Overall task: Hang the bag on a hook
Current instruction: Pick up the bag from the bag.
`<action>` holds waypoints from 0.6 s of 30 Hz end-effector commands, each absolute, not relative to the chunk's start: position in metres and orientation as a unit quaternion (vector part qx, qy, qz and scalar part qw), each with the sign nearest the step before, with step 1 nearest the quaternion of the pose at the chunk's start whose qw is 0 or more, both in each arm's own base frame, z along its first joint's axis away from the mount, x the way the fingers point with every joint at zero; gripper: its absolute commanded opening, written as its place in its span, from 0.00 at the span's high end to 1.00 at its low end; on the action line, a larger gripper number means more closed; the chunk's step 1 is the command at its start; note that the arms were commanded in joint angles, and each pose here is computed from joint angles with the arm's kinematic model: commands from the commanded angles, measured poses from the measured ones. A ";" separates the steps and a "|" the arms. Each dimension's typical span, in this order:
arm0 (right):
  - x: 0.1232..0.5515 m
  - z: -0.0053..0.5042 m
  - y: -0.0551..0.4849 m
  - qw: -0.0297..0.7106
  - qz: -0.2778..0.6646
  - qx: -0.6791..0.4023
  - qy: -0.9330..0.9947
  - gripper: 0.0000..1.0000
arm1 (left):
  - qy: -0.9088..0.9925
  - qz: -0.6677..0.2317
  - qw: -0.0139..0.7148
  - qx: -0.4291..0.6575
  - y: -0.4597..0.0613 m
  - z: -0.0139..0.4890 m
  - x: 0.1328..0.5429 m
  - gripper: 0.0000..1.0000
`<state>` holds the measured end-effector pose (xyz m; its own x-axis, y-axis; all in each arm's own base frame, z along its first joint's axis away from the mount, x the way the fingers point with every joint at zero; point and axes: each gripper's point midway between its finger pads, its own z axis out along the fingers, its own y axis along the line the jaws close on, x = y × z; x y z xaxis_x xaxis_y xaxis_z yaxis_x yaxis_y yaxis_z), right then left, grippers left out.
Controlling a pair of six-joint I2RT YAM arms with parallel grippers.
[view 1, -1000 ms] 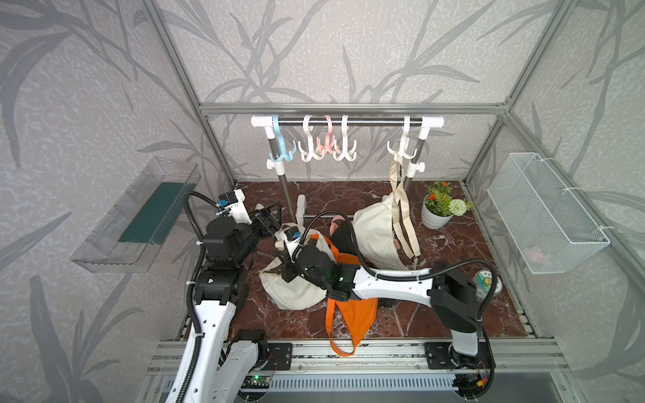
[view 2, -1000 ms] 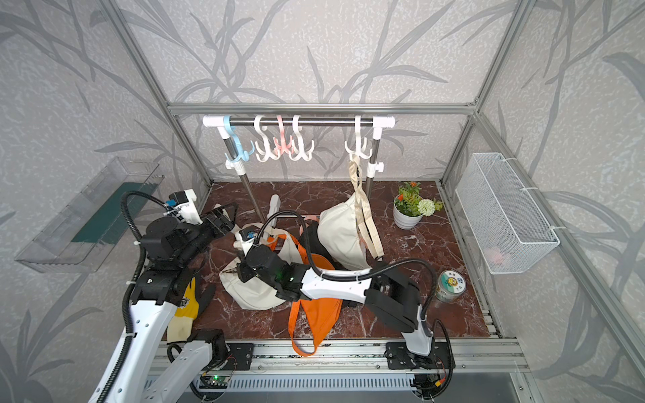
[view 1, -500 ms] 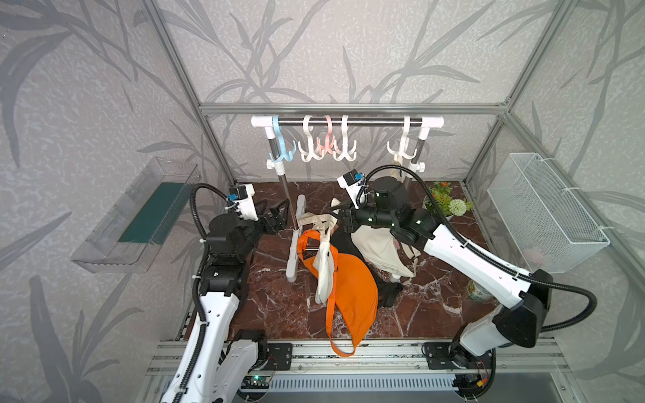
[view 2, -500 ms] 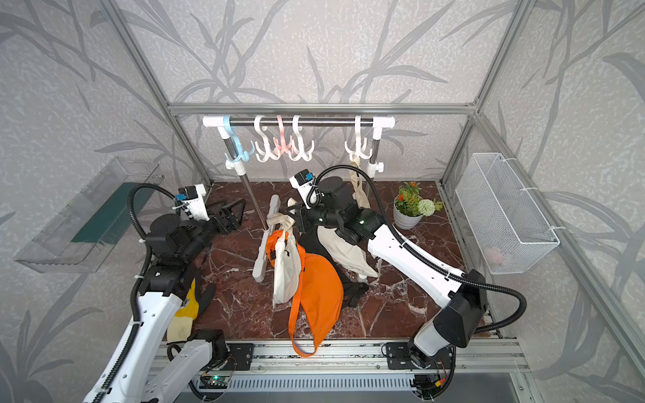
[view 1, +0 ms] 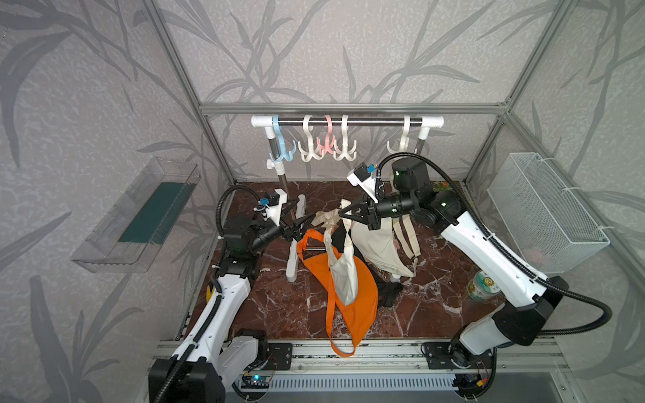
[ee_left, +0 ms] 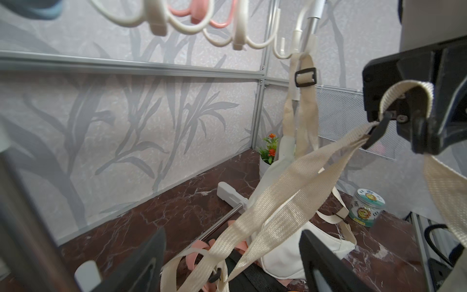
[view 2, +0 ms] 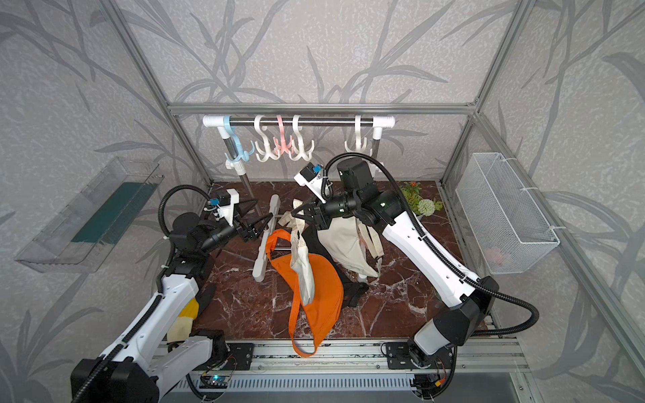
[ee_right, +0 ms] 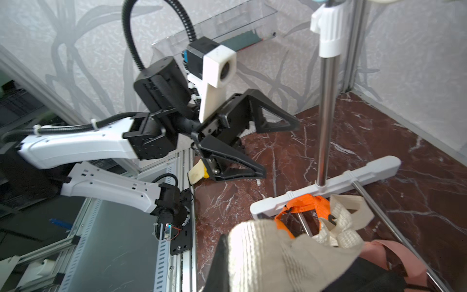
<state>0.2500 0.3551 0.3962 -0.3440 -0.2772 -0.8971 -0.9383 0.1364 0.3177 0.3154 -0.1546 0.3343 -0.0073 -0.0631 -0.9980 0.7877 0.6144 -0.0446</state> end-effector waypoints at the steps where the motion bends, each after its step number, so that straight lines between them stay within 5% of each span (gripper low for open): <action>1: 0.230 0.410 0.352 0.337 0.503 -0.485 0.631 1.00 | 0.567 -0.336 0.654 0.372 -0.182 0.338 0.304 0.15; 13: 0.228 0.406 0.354 0.328 0.508 -0.489 0.629 1.00 | 0.537 -0.418 0.596 0.426 -0.232 0.317 0.301 0.16; 18: 0.224 0.406 0.354 0.318 0.521 -0.489 0.623 1.00 | 0.553 -0.409 0.598 0.412 -0.238 0.310 0.322 0.24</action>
